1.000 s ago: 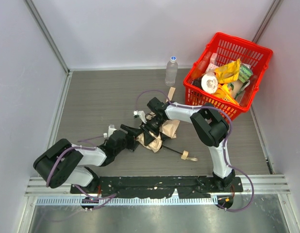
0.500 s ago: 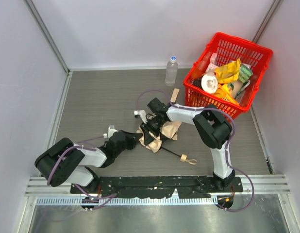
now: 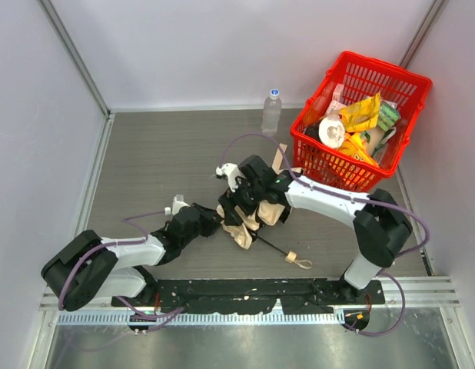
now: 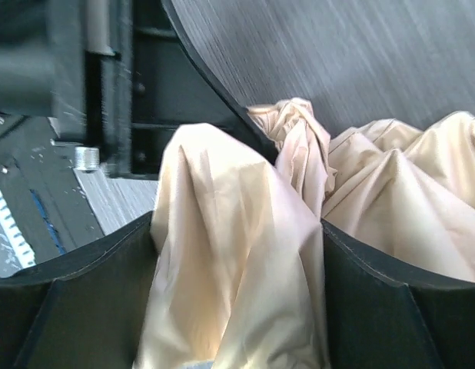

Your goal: Put away the umbrella

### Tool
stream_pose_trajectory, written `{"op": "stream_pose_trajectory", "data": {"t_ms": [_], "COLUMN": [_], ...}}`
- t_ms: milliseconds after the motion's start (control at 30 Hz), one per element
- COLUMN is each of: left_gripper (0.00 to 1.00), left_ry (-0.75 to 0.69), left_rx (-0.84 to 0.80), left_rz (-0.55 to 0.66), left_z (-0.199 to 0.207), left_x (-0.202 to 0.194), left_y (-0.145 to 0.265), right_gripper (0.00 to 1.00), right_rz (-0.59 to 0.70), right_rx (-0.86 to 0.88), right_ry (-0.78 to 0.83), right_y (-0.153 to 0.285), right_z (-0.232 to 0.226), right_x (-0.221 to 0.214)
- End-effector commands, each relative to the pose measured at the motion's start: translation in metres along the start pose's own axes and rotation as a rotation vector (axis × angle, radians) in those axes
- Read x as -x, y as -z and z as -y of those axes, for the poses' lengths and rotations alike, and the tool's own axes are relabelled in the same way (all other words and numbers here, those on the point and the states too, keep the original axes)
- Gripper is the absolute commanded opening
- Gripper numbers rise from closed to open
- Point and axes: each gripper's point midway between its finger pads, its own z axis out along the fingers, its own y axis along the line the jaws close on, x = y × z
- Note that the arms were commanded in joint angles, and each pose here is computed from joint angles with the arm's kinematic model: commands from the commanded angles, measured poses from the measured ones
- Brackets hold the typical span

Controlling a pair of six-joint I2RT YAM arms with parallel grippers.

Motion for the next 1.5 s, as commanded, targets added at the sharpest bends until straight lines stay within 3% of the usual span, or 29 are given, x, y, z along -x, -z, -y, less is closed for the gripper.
{"op": "stream_pose_trajectory", "data": {"t_ms": [0, 100, 300, 667, 933, 1033, 1067, 1200, 1267, 1333, 1367, 1467], "left_gripper": [0.00, 0.00, 0.00, 0.00, 0.00, 0.00, 0.00, 0.00, 0.00, 0.00, 0.05, 0.49], "left_ry": [-0.098, -0.086, -0.059, -0.003, 0.018, 0.012, 0.013, 0.013, -0.007, -0.046, -0.068, -0.119], "left_rx": [0.204, 0.221, 0.267, 0.333, 0.303, 0.319, 0.320, 0.313, 0.296, 0.274, 0.255, 0.197], "left_rz": [0.065, 0.061, 0.053, 0.050, 0.032, 0.031, 0.032, 0.050, 0.070, 0.099, 0.115, 0.145], "left_z": [-0.059, -0.064, -0.068, -0.069, -0.054, -0.057, -0.058, -0.060, -0.059, -0.058, -0.055, -0.048], "left_x": [0.016, 0.015, 0.013, 0.013, 0.010, 0.010, 0.010, 0.013, 0.018, 0.025, 0.028, 0.037], "left_y": [0.003, 0.005, 0.010, 0.021, 0.024, 0.026, 0.026, 0.027, 0.028, 0.030, 0.032, 0.042], "right_gripper": [0.81, 0.81, 0.86, 0.88, 0.87, 0.69, 0.52, 0.12, 0.01, 0.01, 0.01, 0.01], "right_rz": [0.143, 0.151, 0.115, 0.178, 0.144, 0.114, 0.086, 0.032, -0.027, -0.045, -0.049, -0.049], "right_rx": [-0.095, -0.117, -0.371, -0.484, -0.600, -0.531, -0.477, -0.237, -0.077, 0.053, 0.071, 0.149], "right_ry": [-0.026, 0.005, 0.201, 0.269, 0.269, 0.213, 0.204, 0.140, 0.056, -0.011, -0.035, -0.148], "right_y": [0.051, 0.069, 0.069, 0.013, -0.028, -0.038, -0.044, -0.055, -0.056, -0.055, -0.056, -0.056], "right_z": [-0.004, -0.016, -0.030, -0.027, 0.014, 0.031, 0.030, 0.020, 0.010, 0.000, -0.001, 0.000], "right_x": [0.043, 0.049, 0.035, 0.004, -0.024, -0.025, -0.032, -0.050, -0.069, -0.077, -0.081, -0.086]}}
